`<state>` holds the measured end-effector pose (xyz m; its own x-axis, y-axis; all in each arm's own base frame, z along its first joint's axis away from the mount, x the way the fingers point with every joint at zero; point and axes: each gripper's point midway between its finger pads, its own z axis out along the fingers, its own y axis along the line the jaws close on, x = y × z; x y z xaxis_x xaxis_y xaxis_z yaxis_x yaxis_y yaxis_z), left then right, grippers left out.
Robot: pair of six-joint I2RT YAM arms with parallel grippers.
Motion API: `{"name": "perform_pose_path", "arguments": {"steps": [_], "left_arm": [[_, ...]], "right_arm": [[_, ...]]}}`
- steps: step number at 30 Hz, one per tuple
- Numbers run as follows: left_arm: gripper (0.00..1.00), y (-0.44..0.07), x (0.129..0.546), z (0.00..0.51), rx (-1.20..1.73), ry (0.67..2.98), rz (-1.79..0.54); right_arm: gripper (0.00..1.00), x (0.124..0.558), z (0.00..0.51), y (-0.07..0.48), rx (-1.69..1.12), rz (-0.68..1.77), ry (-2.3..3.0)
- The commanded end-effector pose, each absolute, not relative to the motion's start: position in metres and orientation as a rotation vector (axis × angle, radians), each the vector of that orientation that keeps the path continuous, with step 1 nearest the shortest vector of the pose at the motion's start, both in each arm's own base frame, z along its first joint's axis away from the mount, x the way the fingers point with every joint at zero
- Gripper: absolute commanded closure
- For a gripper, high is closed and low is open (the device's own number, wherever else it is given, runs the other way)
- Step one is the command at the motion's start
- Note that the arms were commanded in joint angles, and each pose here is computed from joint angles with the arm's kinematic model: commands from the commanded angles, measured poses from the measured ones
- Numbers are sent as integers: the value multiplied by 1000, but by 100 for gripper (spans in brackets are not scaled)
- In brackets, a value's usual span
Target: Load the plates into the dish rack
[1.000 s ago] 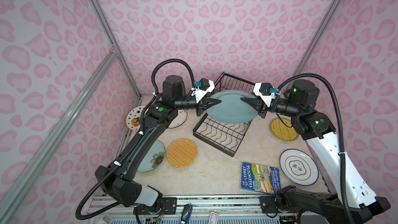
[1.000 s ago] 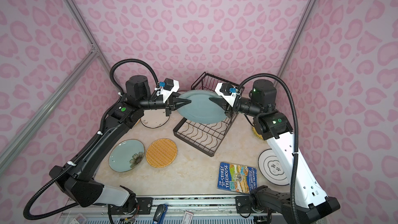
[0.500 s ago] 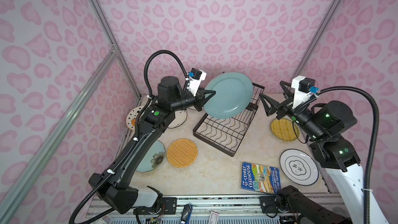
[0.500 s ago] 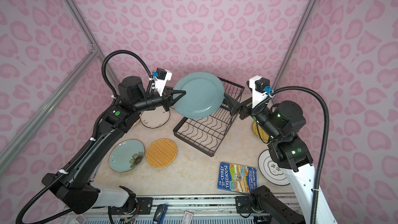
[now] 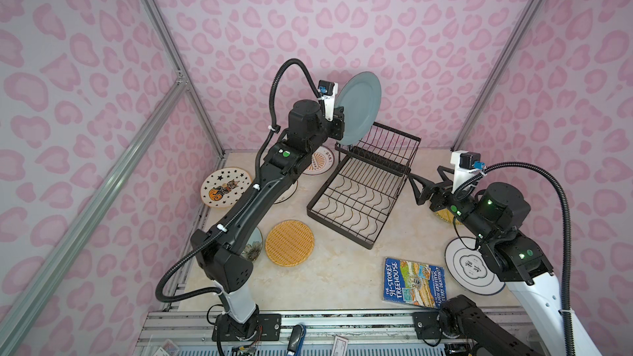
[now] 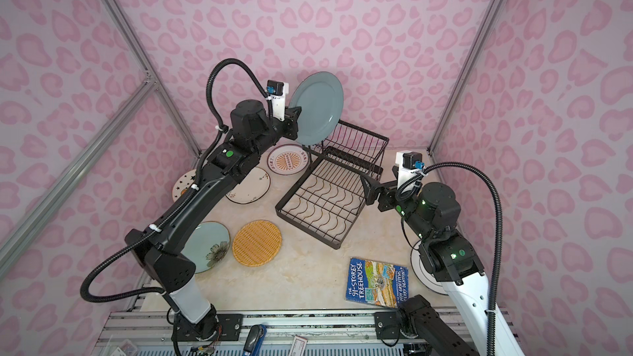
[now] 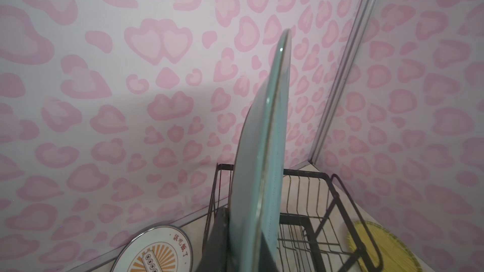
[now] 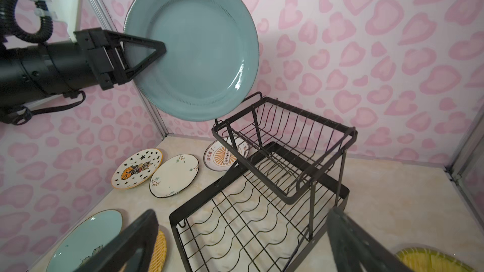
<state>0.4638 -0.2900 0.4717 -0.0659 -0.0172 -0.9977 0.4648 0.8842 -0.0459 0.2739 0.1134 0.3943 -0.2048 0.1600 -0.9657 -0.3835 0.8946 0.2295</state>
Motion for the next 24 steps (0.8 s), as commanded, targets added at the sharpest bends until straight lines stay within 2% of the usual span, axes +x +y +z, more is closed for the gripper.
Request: {"name": "perform_pose_path", "arguments": {"steps": [1, 11, 24], "left_arm": [[96, -275, 484, 513, 241, 1444, -297], [96, -293, 522, 486, 269, 1451, -191], [96, -303, 539, 455, 357, 1463, -131]], "right_arm": [[0, 270, 381, 122, -177, 565, 1737], [0, 261, 345, 134, -171, 611, 1818], [0, 256, 334, 132, -153, 611, 1850]]}}
